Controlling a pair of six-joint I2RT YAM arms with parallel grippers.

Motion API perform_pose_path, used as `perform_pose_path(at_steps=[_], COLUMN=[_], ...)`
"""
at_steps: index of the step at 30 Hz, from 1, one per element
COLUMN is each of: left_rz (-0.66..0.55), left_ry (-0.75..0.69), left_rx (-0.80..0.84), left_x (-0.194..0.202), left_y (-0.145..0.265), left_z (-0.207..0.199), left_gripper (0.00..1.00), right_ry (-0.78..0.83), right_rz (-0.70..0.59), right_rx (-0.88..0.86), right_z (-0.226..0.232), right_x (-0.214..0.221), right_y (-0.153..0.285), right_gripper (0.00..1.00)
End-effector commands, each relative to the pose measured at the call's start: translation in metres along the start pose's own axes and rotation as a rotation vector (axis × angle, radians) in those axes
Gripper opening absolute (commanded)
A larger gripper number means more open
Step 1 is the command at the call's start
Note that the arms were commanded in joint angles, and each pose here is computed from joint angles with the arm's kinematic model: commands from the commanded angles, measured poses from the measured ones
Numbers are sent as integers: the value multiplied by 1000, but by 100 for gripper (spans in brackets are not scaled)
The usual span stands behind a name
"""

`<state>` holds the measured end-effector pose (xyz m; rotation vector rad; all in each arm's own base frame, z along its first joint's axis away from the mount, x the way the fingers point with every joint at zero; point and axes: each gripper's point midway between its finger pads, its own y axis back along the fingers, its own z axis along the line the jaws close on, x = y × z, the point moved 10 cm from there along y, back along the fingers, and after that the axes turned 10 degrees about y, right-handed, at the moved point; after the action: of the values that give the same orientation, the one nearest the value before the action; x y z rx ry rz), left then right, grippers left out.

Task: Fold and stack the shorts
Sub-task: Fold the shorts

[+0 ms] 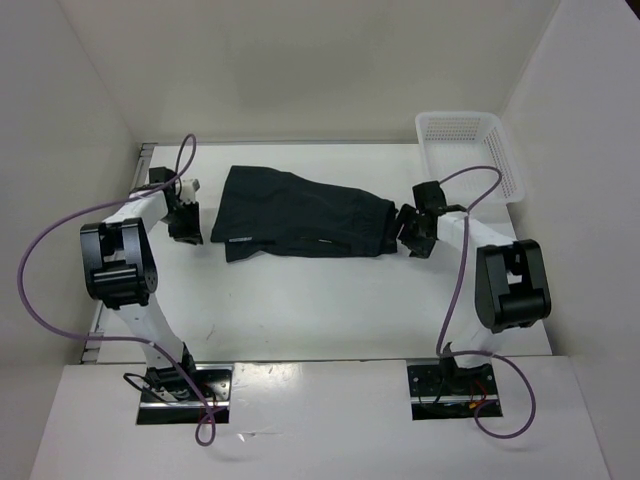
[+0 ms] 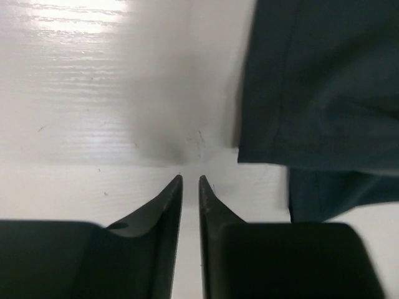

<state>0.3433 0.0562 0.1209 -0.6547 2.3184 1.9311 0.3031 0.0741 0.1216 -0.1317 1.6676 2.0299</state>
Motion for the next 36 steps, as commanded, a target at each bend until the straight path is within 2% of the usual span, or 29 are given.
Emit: perform_pose_path(at_steps=[1,6,10,13,14,17,25,26,28,30,31,36], left_rz=[-53,-50,-11,19,29,36,33,42,42,53,62,60], left_ry=[-18,-22,-13,-5,-2,0,-2,1,1,5,8,7], left_rx=[67,147,191,211,222,231,249,249,248,258,257,257], left_x=[0,-2,-5,-5,-4,-7,-10,-9,-10,-9,-8,-10], left_y=[29,30,19,9,6,1,-5,-8,-12,-15,-18,-23], left_z=[-10,-17,-18,-18,-18,-18,-18,-18,-17,-17,-16,-16], left_gripper=[31,40,44,45,46,47,50,50,47,44,40,32], right_ry=[9,-57,-31,-7,2,38,69,69,69,69,80,101], right_rz=[-120,-254,-276,-184,-145,-58,36,38,44,51,40,19], right_rx=[63,35,-118,-226,-236,-269,-273,-271,-280,-289,-294,-305], right_z=[0,5,15,24,26,38,57,58,60,62,63,67], right_x=[-10,-19,-18,-9,-3,9,14,12,10,9,6,-2], right_y=[39,74,81,72,65,47,14,11,7,5,7,11], right_gripper=[74,69,60,62,65,68,70,67,56,44,35,18])
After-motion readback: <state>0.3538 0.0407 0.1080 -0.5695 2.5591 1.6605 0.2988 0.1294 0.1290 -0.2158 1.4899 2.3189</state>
